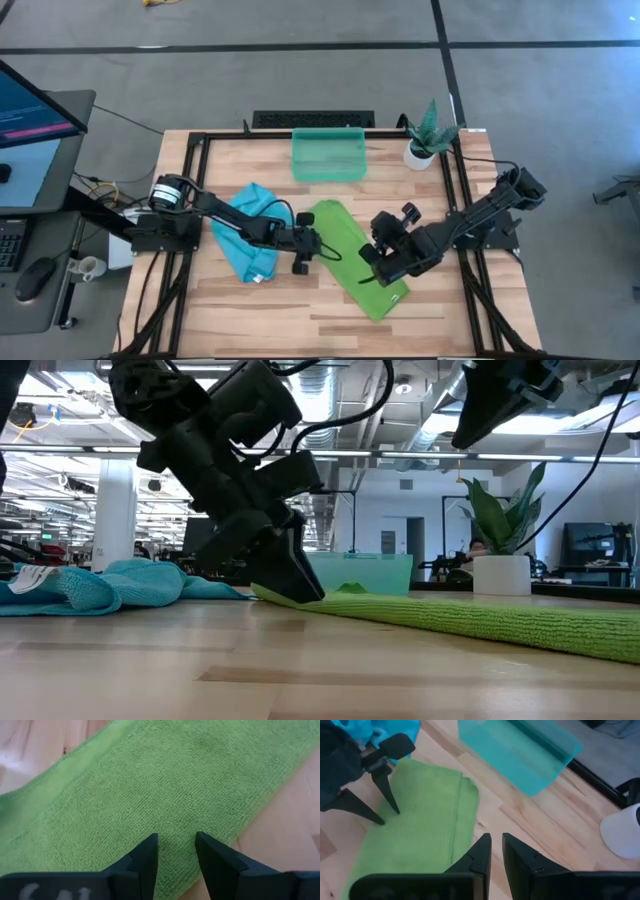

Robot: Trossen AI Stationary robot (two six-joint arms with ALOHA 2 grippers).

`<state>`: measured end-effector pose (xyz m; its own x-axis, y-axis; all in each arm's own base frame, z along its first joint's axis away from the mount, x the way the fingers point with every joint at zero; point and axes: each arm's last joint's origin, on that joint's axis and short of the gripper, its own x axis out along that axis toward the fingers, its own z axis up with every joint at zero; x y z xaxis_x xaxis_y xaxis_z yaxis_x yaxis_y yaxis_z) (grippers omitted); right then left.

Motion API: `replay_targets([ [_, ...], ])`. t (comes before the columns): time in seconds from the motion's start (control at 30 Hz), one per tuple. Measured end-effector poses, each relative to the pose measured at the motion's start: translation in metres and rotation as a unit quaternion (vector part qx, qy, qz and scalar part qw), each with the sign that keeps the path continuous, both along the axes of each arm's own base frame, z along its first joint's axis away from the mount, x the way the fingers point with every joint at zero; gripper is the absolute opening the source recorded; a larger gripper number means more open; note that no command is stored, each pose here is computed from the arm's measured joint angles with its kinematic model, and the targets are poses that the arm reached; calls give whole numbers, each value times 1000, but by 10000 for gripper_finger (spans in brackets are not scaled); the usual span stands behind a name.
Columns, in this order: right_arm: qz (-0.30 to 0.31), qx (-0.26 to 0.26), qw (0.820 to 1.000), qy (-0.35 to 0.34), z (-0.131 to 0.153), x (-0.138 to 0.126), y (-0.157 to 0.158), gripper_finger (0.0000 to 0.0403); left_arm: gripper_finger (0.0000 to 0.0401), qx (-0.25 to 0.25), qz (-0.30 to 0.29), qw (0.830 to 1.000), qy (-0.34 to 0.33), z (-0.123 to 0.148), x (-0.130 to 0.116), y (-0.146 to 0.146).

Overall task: Roll microfiber towels into tight, uniform cylinder then place into a basket
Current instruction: Fold the green microfiber cloth

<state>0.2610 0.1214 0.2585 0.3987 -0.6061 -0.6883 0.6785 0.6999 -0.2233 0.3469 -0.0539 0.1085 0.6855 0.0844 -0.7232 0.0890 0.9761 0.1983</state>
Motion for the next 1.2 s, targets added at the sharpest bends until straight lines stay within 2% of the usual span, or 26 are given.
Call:
replay_targets([
  [0.17, -5, 2, 1000, -3, 0, 3, -4, 69, 127, 35, -12, 999, 20, 3, 2, 1],
  [0.37, 3, -3, 1000, 5, 0, 3, -4, 69, 127, 131, 28, 987, 88, 31, 12, -1],
  [0.43, 6, 11, 1000, 16, -1, 2, -3, 69, 127, 151, 34, 984, 88, 45, 17, -3],
  [0.53, 18, 46, 998, 43, -2, -2, 3, 69, 127, 157, 34, 982, 99, 46, 17, -3],
  [0.63, 36, 56, 997, 48, -4, -5, 12, 69, 127, 148, 38, 983, 98, 42, 15, -2],
  [0.73, 48, 52, 996, 52, -7, -7, 19, 69, 127, 122, 69, 986, 90, 37, 12, 0],
  [1.0, 49, 46, 996, 52, -9, -6, 21, 69, 111, 37, 147, 988, 5, 33, 19, 6],
  [1.13, 42, 47, 997, 51, -9, -4, 18, 69, 102, 0, 147, 989, 14, 19, 18, 5],
  [1.2, 38, 48, 997, 49, -10, -2, 15, 69, 98, 2, 145, 989, 28, 11, 18, 5],
])
